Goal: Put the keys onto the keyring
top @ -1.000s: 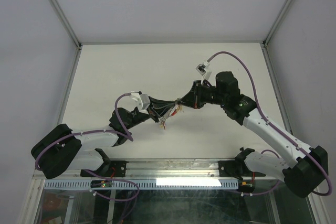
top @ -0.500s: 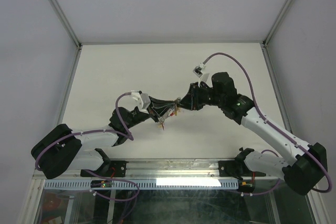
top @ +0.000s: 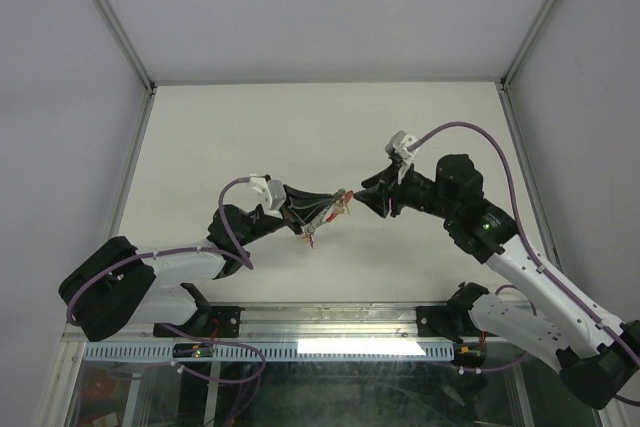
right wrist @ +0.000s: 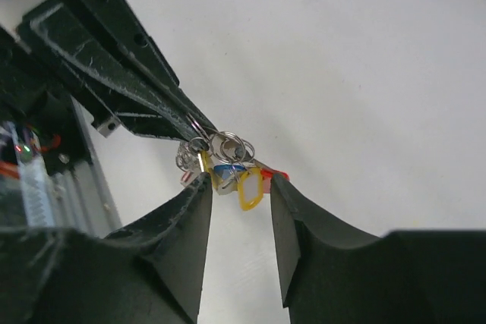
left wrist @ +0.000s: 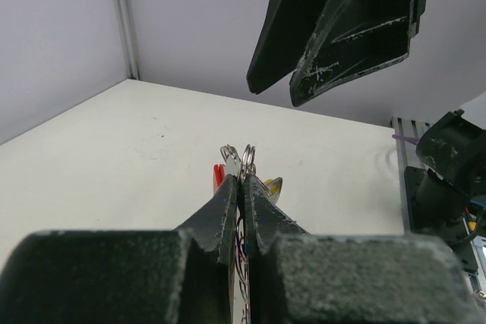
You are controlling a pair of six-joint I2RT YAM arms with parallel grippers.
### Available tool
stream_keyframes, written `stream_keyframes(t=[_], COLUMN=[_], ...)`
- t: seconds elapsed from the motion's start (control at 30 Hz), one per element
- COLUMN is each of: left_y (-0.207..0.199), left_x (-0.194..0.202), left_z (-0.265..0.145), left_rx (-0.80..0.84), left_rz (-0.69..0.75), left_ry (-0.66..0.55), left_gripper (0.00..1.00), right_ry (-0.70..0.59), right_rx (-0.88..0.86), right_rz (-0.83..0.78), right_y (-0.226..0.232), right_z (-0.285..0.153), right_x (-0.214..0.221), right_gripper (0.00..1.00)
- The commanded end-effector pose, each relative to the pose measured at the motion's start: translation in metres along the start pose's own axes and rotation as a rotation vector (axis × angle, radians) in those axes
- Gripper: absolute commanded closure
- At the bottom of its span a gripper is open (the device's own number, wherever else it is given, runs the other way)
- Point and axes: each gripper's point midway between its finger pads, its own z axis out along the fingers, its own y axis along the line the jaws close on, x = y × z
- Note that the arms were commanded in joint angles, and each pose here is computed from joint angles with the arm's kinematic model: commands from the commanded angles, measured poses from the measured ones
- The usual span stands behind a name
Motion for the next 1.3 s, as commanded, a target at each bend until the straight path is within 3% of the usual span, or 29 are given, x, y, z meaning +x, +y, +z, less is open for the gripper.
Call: stream_keyframes(t=[0.0,0.13,0.37,1.27], left_y=[-0.012,-0.017,-0.023,-0.029], left_x=[-0.040,-0.039,-0.037,-0.029], left_z=[0.010,0.011,0.011,0.010], left_rx=[0.080,0.112,0.152,0.196], left_rz=[0.056,0.060,0.068,0.084], left_ry=[-0.123,-0.118,-0.109,-0.075], left_gripper=[1.00,1.00,1.00,1.00], right_ry=[-0.119,-0.109,-0.112,-0.132], right_rx=[-0.145,-0.242,-0.330,-0.345], right_rz=[-0.403,-0.600,-0.704,-0.682], right_y=[0.020,0.035,0.047,0.052], right_z=[0.002,0.006,0.012,0.023], right_x=[-0.021,-0.017,-0.018,-0.026], right_gripper=[0.62,0.65,0.72,0.79])
